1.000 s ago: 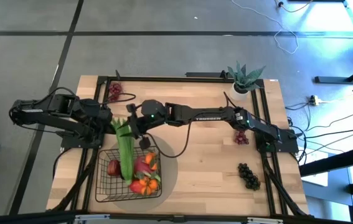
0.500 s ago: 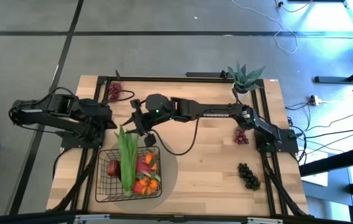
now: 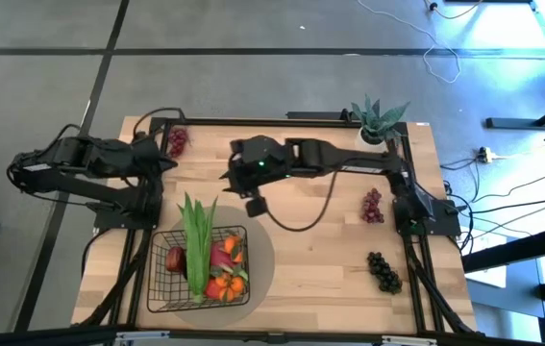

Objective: Build produce basket
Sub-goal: Put the right violet grapes into the black wire basket

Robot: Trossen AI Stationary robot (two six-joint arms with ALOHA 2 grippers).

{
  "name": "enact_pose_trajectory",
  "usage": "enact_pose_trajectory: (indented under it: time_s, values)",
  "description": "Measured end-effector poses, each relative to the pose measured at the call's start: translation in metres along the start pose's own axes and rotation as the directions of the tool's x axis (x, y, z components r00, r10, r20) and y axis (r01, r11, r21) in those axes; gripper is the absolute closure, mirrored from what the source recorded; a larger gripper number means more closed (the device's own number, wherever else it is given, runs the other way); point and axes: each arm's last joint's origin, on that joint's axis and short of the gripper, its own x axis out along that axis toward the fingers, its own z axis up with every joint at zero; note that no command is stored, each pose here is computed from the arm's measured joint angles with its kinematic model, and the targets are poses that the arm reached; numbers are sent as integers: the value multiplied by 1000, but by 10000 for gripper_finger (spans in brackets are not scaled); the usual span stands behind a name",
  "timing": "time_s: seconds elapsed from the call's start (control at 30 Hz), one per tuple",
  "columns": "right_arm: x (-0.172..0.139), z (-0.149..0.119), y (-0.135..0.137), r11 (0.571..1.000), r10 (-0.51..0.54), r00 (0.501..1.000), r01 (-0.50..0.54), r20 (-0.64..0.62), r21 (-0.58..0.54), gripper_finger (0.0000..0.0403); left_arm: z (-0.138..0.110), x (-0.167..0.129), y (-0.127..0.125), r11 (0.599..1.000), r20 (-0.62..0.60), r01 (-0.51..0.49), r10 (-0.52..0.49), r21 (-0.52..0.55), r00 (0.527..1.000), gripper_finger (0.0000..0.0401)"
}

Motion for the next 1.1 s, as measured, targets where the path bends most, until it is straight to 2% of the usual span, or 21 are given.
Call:
enact_pose_trajectory:
  time_s: [0.13,0.27,0.37,0.53,0.63,0.8,0.93,1.1]
  values:
    - [-20,-2,12,996,60,993,-53,-106,70,278,-3,0,3,996,-13,-77,77,-52,997,401]
    - [-35,-6,25,983,124,970,-92,-207,158,278,-4,0,3,992,-21,-85,84,-93,996,401]
    - [-43,-13,35,962,179,933,-98,-313,257,278,-4,0,3,988,-22,-86,84,-126,996,401]
    - [-54,-29,54,897,273,813,-22,-515,441,278,-4,0,3,984,-22,-86,83,-154,996,401]
    - [-57,-36,67,862,312,734,48,-604,504,278,-4,0,3,976,-22,-86,83,-198,996,401]
    - [-57,-34,85,851,348,721,26,-599,525,278,-4,0,3,970,-25,-81,78,-229,997,401]
    - [-61,-38,101,851,365,690,24,-625,524,278,-4,0,3,968,-26,-79,75,-239,997,401]
    - [-76,-58,110,818,373,629,124,-682,562,278,-4,0,3,961,-32,-67,60,-270,998,401]
